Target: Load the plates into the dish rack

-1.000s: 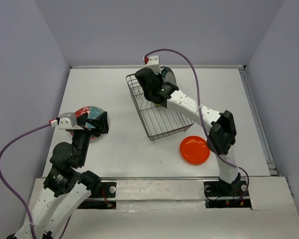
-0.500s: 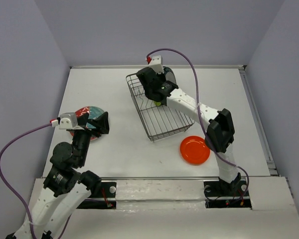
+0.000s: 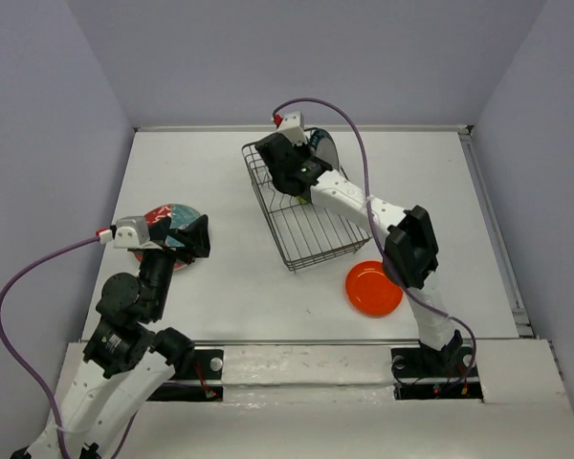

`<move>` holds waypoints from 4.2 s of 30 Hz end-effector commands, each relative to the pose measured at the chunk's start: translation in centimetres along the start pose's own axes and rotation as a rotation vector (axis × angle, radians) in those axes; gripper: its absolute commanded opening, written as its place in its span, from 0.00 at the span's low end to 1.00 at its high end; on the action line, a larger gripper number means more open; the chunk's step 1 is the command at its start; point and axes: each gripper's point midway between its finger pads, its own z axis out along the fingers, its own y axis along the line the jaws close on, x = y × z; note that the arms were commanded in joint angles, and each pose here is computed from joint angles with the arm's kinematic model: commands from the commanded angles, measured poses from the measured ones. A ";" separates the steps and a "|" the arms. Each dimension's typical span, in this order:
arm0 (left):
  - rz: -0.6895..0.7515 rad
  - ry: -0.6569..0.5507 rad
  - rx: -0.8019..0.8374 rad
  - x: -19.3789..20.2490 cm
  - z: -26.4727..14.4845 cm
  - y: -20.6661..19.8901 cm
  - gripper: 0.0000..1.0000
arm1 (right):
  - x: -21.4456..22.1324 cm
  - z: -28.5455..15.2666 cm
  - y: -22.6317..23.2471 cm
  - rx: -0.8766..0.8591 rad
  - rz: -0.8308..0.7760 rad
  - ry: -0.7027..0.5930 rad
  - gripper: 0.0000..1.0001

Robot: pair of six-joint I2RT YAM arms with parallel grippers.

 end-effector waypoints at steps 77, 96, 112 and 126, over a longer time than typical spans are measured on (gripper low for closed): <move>0.031 0.827 0.225 40.7 -2.3 -25.2 0.37 | 1.0 -18.8 -18.8 -0.588 0.519 -0.141 0.53; -0.016 0.755 0.323 36.5 -2.9 -24.7 0.06 | 3.1 -20.3 -17.6 -0.712 0.447 -0.134 0.56; -0.192 0.566 0.478 20.1 -3.9 -21.7 0.05 | 5.1 -27.5 -11.3 -1.296 0.232 -0.300 0.80; -0.168 0.456 0.386 11.3 -3.0 -15.1 0.05 | 8.6 -29.7 -6.3 -1.607 0.100 -0.110 0.84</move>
